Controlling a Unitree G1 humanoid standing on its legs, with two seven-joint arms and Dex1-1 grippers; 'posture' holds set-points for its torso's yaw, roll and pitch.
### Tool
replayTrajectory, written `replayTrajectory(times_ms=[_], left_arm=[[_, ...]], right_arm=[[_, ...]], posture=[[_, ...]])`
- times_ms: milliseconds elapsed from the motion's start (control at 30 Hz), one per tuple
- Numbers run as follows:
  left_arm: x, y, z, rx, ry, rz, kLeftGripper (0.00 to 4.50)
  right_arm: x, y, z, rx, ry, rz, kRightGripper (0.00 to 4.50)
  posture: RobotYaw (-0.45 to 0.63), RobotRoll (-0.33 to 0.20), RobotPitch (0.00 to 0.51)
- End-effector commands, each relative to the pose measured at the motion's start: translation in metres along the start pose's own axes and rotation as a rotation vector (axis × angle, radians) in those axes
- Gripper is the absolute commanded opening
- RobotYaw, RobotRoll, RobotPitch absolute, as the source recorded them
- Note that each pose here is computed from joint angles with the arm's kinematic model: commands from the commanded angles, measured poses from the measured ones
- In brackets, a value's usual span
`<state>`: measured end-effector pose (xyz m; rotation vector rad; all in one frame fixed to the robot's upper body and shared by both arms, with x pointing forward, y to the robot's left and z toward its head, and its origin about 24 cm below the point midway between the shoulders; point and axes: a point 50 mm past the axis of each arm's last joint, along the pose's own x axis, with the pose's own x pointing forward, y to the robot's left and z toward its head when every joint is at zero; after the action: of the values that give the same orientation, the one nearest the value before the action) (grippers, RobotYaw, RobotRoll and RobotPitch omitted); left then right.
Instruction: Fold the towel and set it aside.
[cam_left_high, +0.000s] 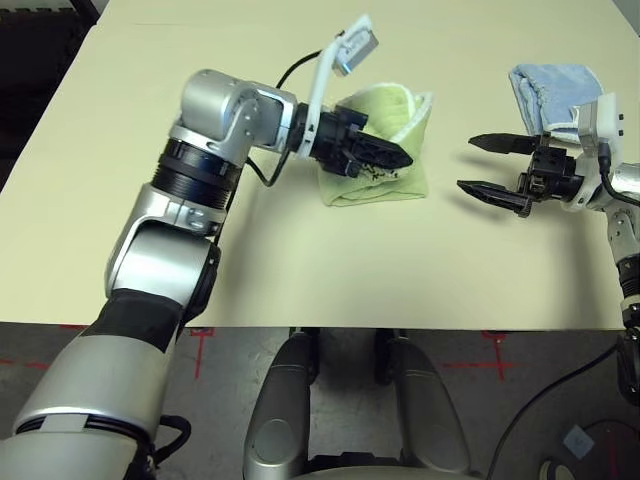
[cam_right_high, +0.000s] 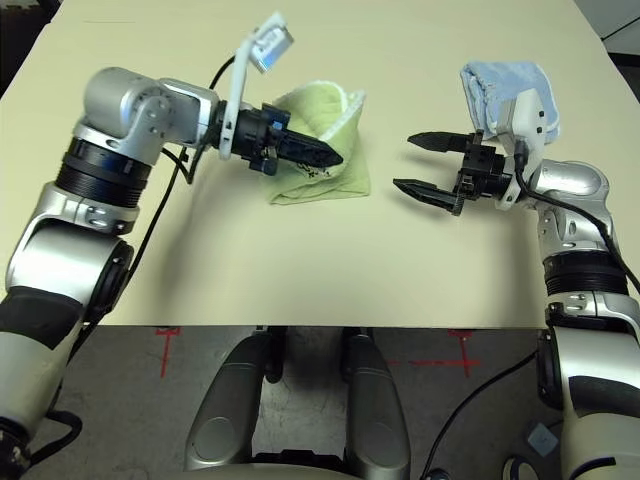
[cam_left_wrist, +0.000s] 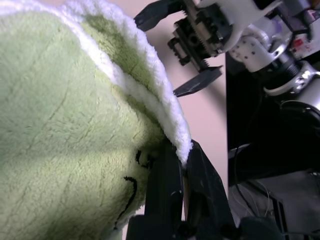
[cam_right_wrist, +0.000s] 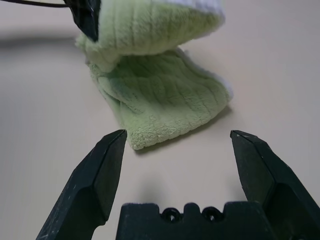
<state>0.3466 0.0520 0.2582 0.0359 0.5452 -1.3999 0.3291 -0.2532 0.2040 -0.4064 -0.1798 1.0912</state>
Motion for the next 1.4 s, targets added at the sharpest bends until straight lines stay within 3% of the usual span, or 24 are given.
replayTrajectory(times_ms=[33,100,200,333,500,667,767,867,1067,1300,1400], left_arm=[[0.007,0.003,-0.005,0.009,0.024,-0.001,0.04],[0.008,0.005,-0.005,0.018,0.021,0.014,0.04],[0.005,0.006,-0.003,0.055,-0.011,0.018,1.1],[-0.005,-0.004,0.005,0.148,-0.149,-0.052,2.59],[-0.033,-0.01,0.004,0.179,-0.197,-0.024,4.46],[-0.074,-0.015,-0.001,0.236,-0.261,0.017,4.46],[-0.093,-0.006,-0.008,0.306,-0.33,0.082,4.46],[-0.104,0.005,-0.024,0.385,-0.317,0.137,4.46],[-0.109,0.027,-0.046,0.522,-0.277,0.199,4.46],[-0.109,0.042,-0.043,0.598,-0.334,0.234,4.46],[-0.109,0.044,-0.041,0.598,-0.347,0.229,4.5]], right_arm=[[-0.001,0.004,0.0,0.003,0.01,0.008,4.5],[-0.001,0.005,0.001,0.002,0.01,0.007,4.5],[-0.002,0.004,0.002,0.0,0.015,0.003,4.5],[-0.003,0.002,0.001,0.0,0.017,-0.004,4.5],[0.0,0.001,0.001,0.0,0.006,-0.003,4.5],[0.003,-0.002,0.005,0.003,-0.038,-0.016,4.5],[0.008,-0.007,0.011,0.037,-0.094,-0.049,4.5],[0.013,-0.008,0.013,0.056,-0.118,-0.049,4.5],[0.021,-0.01,0.015,0.074,-0.137,-0.05,4.5],[0.022,-0.014,0.011,0.096,-0.154,-0.057,4.5],[0.023,-0.012,0.007,0.096,-0.154,-0.041,3.89]], posture=[[0.07,0.0,0.305],[0.07,0.0,0.305],[0.07,0.0,0.305],[0.07,0.0,0.301],[0.07,0.0,0.3],[0.07,0.0,0.297],[0.08,0.0,0.299],[0.09,0.0,0.3],[0.09,0.0,0.299],[0.07,0.0,0.295],[0.06,0.0,0.294]])
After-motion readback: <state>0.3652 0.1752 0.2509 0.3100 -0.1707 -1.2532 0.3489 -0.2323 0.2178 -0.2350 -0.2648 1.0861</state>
